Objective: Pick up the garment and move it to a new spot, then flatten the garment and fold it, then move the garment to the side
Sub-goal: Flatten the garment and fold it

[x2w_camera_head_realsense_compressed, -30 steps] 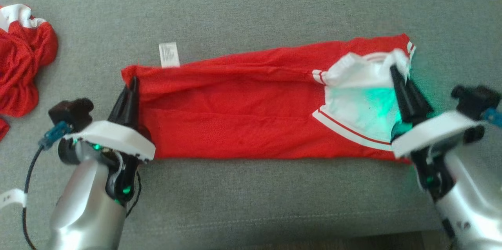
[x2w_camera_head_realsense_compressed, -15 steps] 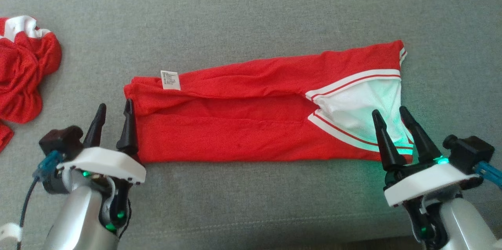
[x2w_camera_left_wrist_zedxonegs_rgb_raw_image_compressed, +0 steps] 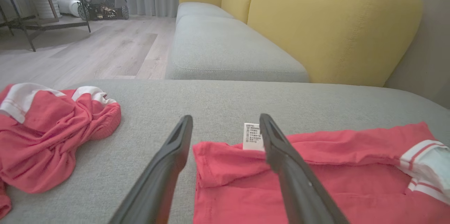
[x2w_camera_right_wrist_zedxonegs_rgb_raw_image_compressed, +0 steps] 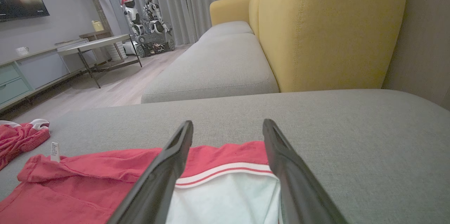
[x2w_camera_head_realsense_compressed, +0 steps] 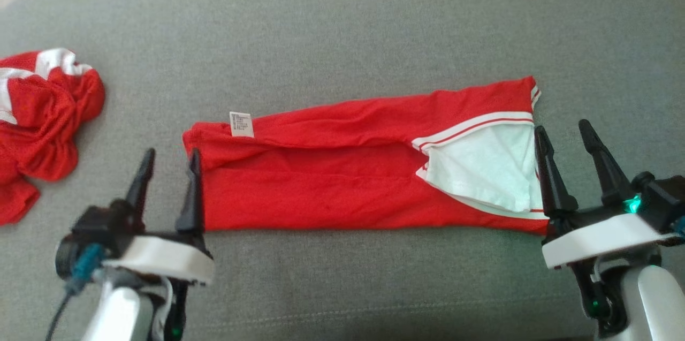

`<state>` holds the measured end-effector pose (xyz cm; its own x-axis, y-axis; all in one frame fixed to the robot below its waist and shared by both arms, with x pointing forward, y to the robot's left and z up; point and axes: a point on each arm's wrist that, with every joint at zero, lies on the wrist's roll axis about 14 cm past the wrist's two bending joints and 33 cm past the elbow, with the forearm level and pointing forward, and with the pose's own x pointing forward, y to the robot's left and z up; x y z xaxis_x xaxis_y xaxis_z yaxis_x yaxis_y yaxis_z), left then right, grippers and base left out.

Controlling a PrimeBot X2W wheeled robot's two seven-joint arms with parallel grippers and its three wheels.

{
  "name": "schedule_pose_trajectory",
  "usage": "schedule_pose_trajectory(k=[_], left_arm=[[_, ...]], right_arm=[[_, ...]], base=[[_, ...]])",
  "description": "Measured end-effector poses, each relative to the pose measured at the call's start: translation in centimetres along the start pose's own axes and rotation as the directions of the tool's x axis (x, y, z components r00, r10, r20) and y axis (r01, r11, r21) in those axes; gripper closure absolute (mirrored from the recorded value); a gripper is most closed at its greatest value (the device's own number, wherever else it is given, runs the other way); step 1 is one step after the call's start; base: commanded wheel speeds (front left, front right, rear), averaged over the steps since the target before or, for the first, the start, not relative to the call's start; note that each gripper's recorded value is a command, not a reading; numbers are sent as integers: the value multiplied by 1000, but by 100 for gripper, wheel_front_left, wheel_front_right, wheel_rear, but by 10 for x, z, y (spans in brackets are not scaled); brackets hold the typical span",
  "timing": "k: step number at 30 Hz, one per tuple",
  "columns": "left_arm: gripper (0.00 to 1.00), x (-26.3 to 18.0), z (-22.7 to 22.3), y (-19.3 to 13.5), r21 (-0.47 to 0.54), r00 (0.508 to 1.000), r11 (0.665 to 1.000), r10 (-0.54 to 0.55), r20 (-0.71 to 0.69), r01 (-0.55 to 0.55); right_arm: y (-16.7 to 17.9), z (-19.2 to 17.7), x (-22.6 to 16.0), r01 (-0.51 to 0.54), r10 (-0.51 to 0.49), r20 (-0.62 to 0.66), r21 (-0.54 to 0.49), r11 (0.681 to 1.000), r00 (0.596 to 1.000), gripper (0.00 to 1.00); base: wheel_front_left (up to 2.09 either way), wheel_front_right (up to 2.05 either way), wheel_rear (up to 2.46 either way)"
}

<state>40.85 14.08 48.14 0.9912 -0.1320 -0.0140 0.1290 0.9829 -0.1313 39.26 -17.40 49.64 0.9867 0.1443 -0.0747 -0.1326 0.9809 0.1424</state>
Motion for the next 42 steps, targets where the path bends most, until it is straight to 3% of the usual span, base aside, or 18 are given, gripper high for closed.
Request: schedule_pose_trajectory(k=[6, 26, 34, 38, 42], left_arm=[[0, -19, 2, -10, 29, 1000, 999, -19, -21, 19], [0, -20, 6, -8, 38, 1000, 999, -14, -13, 15], [0, -6, 1, -10, 30, 999, 999, -26, -22, 27], [0, 5, -2, -14, 24, 999, 999, -45, -24, 46], [0, 13, -11, -12, 21, 998, 999, -47, -38, 48]], right_arm=[[2, 2, -9, 1, -1, -4, -12, 1000, 1000, 0], [-1, -9, -9, 12, -12, -37, -7, 1000, 999, 0], [-32, -6, 34, 38, -43, -64, -72, 997, 997, 0], [-49, -29, 56, 51, -67, -173, -93, 994, 983, 0], [-52, -82, 54, 50, -76, -358, -79, 996, 931, 0]], base=[[0, 0, 0], [0, 0, 0], [0, 0, 0], [0, 0, 0], [0, 0, 0]])
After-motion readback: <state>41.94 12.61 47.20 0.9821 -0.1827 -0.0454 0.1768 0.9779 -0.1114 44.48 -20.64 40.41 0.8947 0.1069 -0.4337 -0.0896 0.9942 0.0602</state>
